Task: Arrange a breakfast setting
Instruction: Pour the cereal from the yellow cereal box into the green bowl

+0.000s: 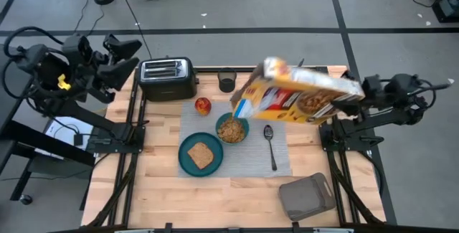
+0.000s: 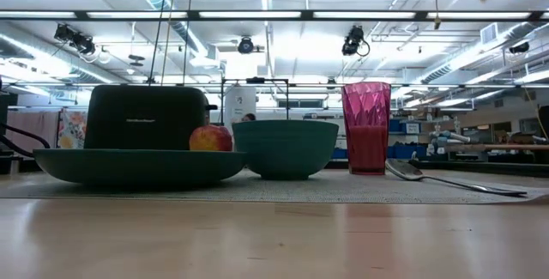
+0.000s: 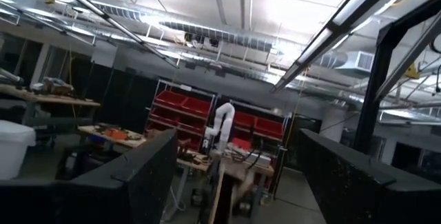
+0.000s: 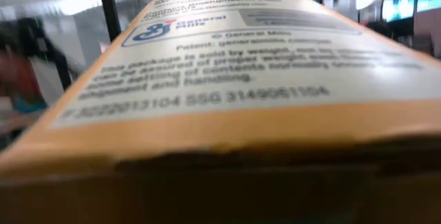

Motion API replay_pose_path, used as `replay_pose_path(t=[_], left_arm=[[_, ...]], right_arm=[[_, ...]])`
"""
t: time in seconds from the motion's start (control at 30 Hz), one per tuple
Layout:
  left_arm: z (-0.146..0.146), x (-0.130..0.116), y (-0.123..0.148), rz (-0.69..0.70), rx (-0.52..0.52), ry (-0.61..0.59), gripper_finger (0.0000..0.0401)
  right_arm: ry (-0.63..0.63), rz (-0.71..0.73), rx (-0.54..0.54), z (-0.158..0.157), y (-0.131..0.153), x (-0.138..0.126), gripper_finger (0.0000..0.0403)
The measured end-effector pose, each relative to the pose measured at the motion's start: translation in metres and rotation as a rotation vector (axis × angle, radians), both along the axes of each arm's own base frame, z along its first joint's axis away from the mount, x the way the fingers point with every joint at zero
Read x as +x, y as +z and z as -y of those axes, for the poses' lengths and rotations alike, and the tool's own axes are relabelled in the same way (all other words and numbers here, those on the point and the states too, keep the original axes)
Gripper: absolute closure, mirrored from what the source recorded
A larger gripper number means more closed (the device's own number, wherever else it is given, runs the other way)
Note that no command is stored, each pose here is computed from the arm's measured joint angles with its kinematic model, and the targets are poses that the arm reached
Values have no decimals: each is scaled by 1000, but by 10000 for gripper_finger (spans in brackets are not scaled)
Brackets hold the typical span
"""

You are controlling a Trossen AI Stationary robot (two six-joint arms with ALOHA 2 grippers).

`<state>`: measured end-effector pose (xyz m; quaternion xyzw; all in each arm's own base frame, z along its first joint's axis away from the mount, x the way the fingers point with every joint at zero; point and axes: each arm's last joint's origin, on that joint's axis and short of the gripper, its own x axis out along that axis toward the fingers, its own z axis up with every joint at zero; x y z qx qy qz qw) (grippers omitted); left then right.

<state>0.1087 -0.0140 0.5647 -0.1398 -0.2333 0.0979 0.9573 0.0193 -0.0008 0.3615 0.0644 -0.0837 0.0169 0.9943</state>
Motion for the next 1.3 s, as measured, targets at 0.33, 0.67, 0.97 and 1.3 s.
replay_pose_path(t=[0.33, 0.67, 0.97, 1.3], left_arm=[[11, 43, -12, -129, 95, 29, 99], [21, 97, -32, -266, 164, 79, 99], [15, 125, -43, -291, 143, 107, 98], [-11, 124, -38, -240, 139, 30, 86]], right_arm=[[-10, 442, 48, 1, 43, -8, 201], [-15, 618, 50, -4, 68, 25, 201], [-5, 715, 54, -15, 76, 86, 201], [-12, 800, 60, -23, 80, 134, 201]])
